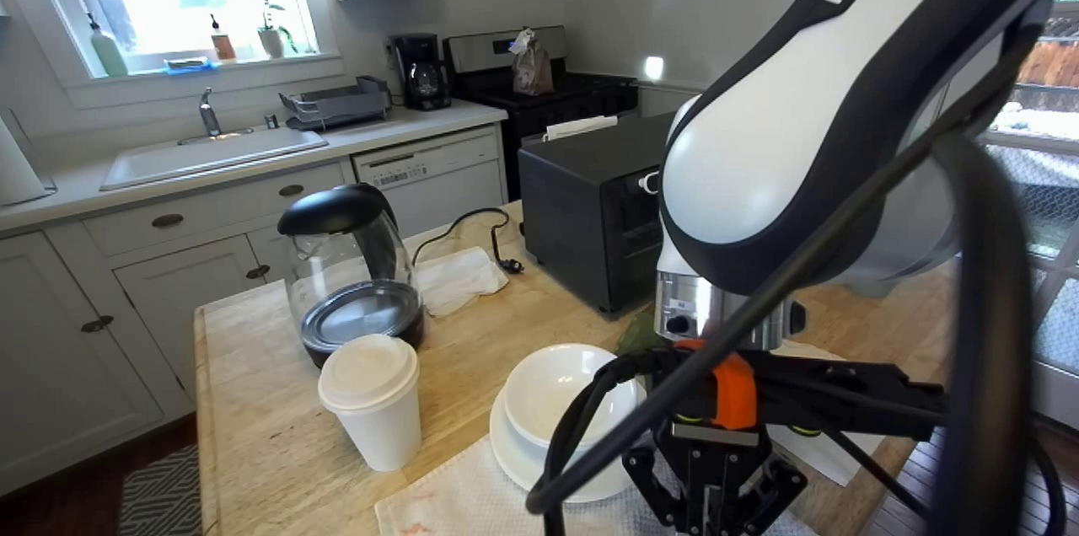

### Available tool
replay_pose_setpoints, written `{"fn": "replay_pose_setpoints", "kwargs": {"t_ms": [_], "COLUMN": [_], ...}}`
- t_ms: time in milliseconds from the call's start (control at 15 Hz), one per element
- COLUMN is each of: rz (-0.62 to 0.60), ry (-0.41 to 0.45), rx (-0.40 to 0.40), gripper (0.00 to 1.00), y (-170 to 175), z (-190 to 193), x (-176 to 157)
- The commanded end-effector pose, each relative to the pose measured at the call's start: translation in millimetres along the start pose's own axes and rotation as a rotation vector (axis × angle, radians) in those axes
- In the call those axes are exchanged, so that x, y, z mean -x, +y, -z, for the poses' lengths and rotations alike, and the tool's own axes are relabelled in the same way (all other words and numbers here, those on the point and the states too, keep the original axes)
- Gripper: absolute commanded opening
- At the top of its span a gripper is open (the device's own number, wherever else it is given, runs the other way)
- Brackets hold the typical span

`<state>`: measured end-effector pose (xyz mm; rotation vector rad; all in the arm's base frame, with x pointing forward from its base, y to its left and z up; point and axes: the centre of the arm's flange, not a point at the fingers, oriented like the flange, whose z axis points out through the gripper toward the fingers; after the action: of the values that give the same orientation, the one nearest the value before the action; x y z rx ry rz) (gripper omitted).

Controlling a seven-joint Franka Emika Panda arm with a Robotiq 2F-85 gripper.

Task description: Put the fork into the cup

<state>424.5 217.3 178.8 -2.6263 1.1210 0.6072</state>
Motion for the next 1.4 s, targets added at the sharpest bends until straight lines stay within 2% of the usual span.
{"fn": "replay_pose_setpoints", "kwargs": {"t_ms": [0,600,1000,1333], "rz": [-0.009,-0.047,-0.139,-0.234], "ry": [0.004,0.011,0.025,0.060], "rx": [0.016,-0.075,-0.114,-0.141], "gripper": [0.02,0.02,0.02,0.02], "y": [2.5,-4.0,-1.9,17.0], "z": [5.2,30.8,41.6,57.0], "x": [-0.7,8.2,11.7,11.5]}}
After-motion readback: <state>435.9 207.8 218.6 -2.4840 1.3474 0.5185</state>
